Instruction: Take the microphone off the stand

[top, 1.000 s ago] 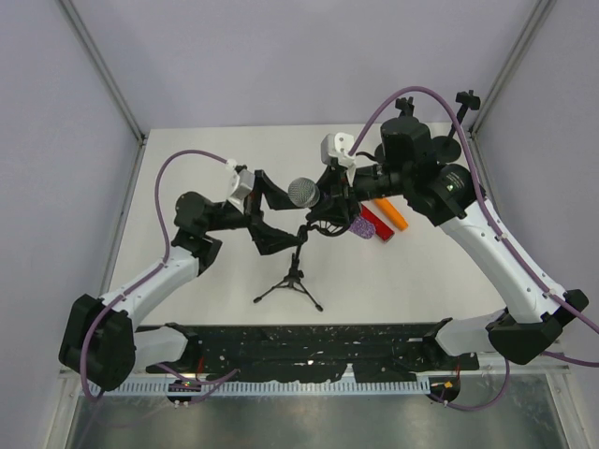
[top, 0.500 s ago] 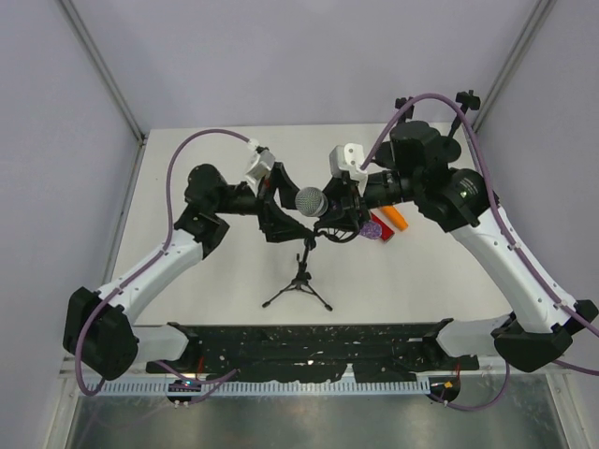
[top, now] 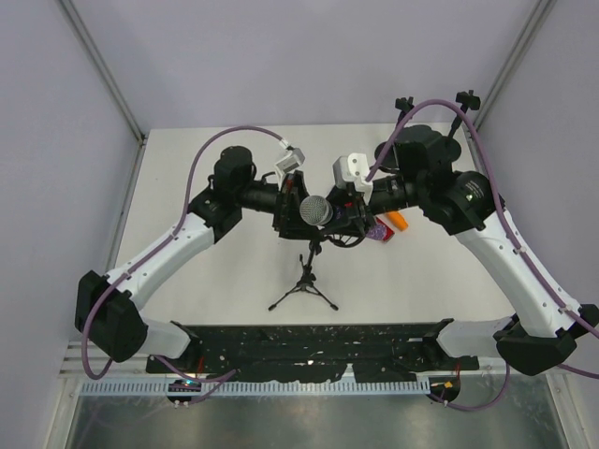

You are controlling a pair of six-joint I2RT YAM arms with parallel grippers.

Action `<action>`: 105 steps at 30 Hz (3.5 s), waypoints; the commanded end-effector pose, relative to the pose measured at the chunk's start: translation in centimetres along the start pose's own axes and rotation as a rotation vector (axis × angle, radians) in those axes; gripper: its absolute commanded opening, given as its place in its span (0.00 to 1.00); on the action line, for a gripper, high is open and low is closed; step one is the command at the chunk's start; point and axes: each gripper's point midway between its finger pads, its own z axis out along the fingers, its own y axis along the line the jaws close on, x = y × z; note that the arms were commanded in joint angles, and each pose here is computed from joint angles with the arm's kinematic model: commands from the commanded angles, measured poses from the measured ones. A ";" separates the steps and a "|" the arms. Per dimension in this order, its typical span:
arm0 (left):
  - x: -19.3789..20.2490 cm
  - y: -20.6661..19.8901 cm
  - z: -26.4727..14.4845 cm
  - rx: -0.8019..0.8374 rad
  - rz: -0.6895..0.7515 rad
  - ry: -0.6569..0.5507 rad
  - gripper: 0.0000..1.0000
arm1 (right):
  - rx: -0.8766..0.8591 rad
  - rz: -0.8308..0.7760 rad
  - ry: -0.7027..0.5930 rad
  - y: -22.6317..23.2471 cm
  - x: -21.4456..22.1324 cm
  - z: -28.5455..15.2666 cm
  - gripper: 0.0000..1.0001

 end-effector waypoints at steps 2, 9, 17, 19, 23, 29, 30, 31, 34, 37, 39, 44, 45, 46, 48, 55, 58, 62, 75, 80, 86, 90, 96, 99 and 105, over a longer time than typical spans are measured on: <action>-0.3 -0.7 0.4 0.041 -0.073 0.027 0.62 | -0.015 -0.174 -0.112 1.3 -4.3 -1.6 0.06; -0.5 -1.0 1.2 0.085 -0.113 0.026 0.47 | -0.027 -0.206 -0.090 1.6 -3.7 -1.5 0.06; -0.5 -1.6 1.5 0.117 -0.128 0.026 0.32 | 0.003 -0.219 -0.057 1.0 -2.9 -1.5 0.05; -0.5 -1.8 1.5 0.130 -0.132 0.026 0.27 | 0.014 -0.226 -0.049 0.7 -2.9 -1.6 0.05; -0.5 -2.3 1.6 0.146 -0.134 0.032 0.10 | 0.015 -0.232 -0.040 0.7 -2.7 -1.5 0.05; -0.1 -1.5 1.8 0.103 -0.168 0.030 0.00 | 0.003 -0.265 -0.026 0.6 -2.7 -1.6 0.06; 0.1 -1.3 1.8 0.088 -0.174 0.031 0.00 | 0.000 -0.281 -0.030 0.6 -3.0 -1.6 0.05; 0.1 -1.2 1.8 0.080 -0.174 0.030 0.00 | -0.014 -0.278 -0.028 0.9 -2.8 -1.6 0.05; 0.4 -0.2 1.9 0.032 -0.194 0.026 0.00 | -0.047 -0.343 -0.028 1.5 -3.1 -1.8 0.05; 0.8 1.2 2.0 -0.035 -0.219 0.028 0.00 | -0.080 -0.380 -0.021 2.3 -2.9 -1.8 0.05; 1.0 2.0 2.1 -0.073 -0.242 0.032 0.00 | -0.082 -0.384 -0.014 2.3 -2.8 -1.8 0.05; 1.3 4.1 2.1 -0.174 -0.264 0.041 0.00 | -0.045 -0.378 0.000 1.2 -2.9 -1.3 0.05; 1.4 4.6 2.0 -0.200 -0.262 0.043 0.00 | -0.039 -0.367 -0.003 1.0 -3.1 -1.2 0.06; 1.4 4.8 2.0 -0.217 -0.258 0.045 0.00 | -0.030 -0.368 -0.005 0.7 -3.3 -1.0 0.05; 1.6 5.1 1.8 -0.237 -0.253 0.043 0.00 | -0.031 -0.366 -0.011 0.6 -3.6 -0.7 0.06; 1.6 5.3 1.8 -0.245 -0.249 0.040 0.00 | 0.058 -0.305 0.006 -1.5 -3.6 0.1 0.05; 1.7 5.3 1.8 -0.244 -0.248 0.042 0.00 | 0.101 -0.288 0.008 -2.5 -3.5 0.5 0.06; 1.9 5.5 1.9 -0.245 -0.252 0.044 0.00 | 0.114 -0.268 -0.032 -2.8 -4.8 0.5 0.06; 2.1 5.9 2.0 -0.241 -0.254 0.045 0.00 | 0.043 -0.255 -0.111 -2.0 -7.9 1.8 0.05; 1.7 5.5 2.0 -0.222 -0.230 0.041 0.00 | 0.050 -0.238 -0.164 -2.2 -9.8 1.6 0.05; 1.4 4.9 1.8 -0.203 -0.191 0.045 0.00 | 0.022 -0.209 -0.241 -1.8 -12.3 1.4 0.06; 1.5 4.8 1.7 -0.196 -0.177 0.051 0.00 | 0.012 -0.215 -0.261 -1.6 -13.3 1.3 0.05; 1.3 4.8 1.6 -0.192 -0.170 0.052 0.00 | 0.013 -0.242 -0.284 -1.1 -14.5 0.6 0.06; 1.3 4.8 1.6 -0.191 -0.164 0.054 0.00 | 0.025 -0.258 -0.298 -0.8 -15.3 -0.1 0.05; 1.2 4.5 1.4 -0.191 -0.145 0.051 0.00 | 0.067 -0.260 -0.339 -0.4 -17.2 -2.2 0.06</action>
